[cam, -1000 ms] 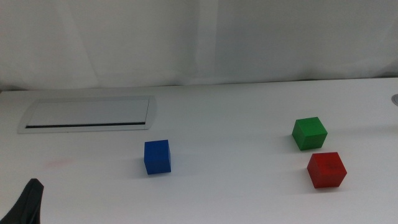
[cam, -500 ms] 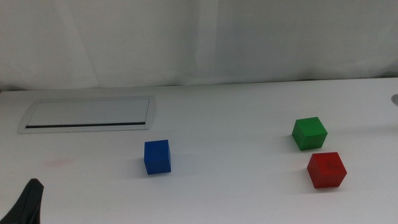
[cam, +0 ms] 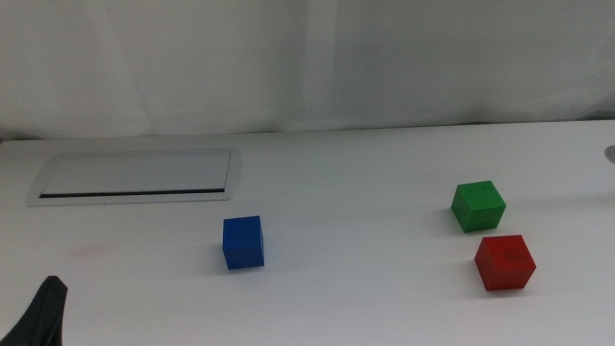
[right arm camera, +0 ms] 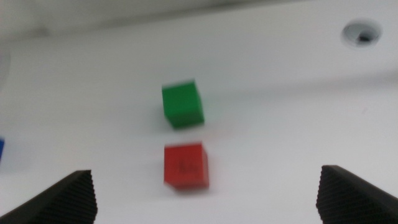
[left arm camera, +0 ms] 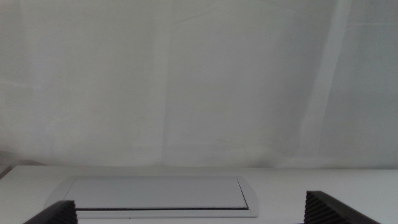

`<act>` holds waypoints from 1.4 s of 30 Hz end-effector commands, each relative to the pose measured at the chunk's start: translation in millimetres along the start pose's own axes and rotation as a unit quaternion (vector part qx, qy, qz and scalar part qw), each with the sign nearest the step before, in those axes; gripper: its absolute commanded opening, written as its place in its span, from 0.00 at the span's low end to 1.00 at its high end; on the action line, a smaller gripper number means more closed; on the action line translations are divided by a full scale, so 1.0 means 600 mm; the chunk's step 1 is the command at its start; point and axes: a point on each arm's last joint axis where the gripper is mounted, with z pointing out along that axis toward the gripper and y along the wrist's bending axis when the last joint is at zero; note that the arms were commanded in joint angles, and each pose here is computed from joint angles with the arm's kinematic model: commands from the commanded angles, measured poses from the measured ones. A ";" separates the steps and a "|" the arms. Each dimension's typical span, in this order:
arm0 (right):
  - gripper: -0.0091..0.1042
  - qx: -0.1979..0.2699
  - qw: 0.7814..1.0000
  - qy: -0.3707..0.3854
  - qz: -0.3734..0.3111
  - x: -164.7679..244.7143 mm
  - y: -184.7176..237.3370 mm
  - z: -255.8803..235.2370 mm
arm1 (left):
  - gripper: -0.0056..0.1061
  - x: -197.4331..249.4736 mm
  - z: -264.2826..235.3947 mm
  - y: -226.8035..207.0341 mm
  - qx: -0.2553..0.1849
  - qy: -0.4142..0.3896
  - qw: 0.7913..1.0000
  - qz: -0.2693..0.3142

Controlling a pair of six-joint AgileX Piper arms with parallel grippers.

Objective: Stack red cubes first, then green, then blue cubes in a specific spot.

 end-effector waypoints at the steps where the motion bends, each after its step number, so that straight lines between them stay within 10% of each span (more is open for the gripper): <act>1: 0.92 -0.008 0.999 0.042 -0.003 -0.002 0.004 0.024 | 0.87 0.008 0.000 0.001 -0.002 0.004 1.000 -0.008; 42: 0.91 0.054 0.958 0.274 -0.060 0.068 0.057 0.406 | 0.87 0.008 0.000 0.001 -0.002 0.004 1.000 -0.008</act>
